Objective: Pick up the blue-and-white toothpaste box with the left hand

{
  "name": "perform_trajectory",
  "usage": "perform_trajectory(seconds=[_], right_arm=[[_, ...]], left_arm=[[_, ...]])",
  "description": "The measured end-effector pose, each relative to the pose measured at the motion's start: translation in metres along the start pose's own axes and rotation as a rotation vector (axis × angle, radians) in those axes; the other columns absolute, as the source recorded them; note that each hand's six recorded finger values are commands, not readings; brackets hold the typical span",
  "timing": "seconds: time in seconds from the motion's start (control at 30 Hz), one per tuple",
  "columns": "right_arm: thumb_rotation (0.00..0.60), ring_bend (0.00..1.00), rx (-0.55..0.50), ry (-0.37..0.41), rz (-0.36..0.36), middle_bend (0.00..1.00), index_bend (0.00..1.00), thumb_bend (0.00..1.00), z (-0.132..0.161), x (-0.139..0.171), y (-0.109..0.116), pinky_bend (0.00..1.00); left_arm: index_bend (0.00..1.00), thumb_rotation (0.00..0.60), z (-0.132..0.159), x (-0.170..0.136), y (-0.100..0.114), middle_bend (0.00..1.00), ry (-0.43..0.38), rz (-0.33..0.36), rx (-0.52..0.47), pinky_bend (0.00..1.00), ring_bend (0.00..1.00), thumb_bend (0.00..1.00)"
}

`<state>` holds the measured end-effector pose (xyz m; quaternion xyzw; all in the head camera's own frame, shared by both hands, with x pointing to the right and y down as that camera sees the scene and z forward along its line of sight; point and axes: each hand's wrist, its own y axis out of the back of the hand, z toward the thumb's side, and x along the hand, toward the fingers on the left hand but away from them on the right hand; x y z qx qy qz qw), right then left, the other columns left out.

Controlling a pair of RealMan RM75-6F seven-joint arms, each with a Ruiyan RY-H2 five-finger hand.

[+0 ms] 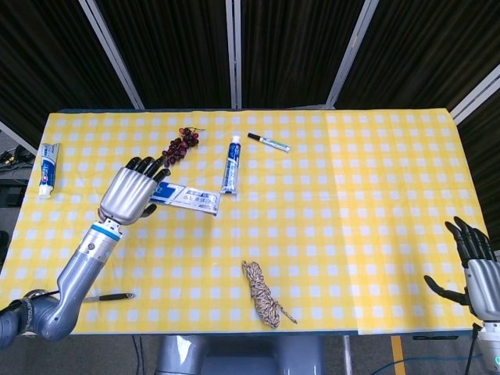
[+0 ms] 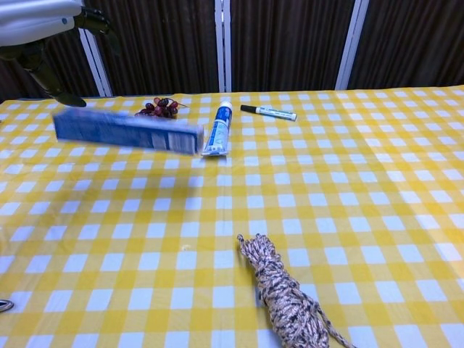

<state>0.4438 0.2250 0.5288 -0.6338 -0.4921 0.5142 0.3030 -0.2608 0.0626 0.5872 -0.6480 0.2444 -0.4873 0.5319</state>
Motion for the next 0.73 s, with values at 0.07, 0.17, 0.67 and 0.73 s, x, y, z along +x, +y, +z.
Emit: perform_trajectory(seconds=[0.07, 0.17, 0.67, 0.73], right_arm=[[0.6, 0.0, 0.003, 0.001, 0.002, 0.0, 0.0, 0.09, 0.0, 0.0, -0.001, 0.0], [0.6, 0.0, 0.009, 0.003, 0.007, 0.0, 0.0, 0.09, 0.001, 0.0, -0.003, 0.0], [0.6, 0.0, 0.059, -0.002, 0.019, 0.0, 0.0, 0.08, 0.002, -0.001, -0.012, 0.0], [0.6, 0.0, 0.065, -0.002, 0.021, 0.0, 0.0, 0.08, 0.003, -0.002, -0.014, 0.0]], left_arm=[[0.17, 0.6, 0.001, -0.004, -0.002, 0.01, -0.004, 0.008, -0.012, 0.11, 0.04, 0.11], [0.14, 0.6, -0.002, -0.012, -0.008, 0.0, 0.015, 0.007, -0.074, 0.08, 0.02, 0.11], [0.0, 0.6, -0.05, -0.106, -0.049, 0.0, 0.243, 0.061, -0.167, 0.0, 0.0, 0.09], [0.0, 0.6, -0.059, -0.132, -0.061, 0.0, 0.296, 0.056, -0.17, 0.0, 0.0, 0.09]])
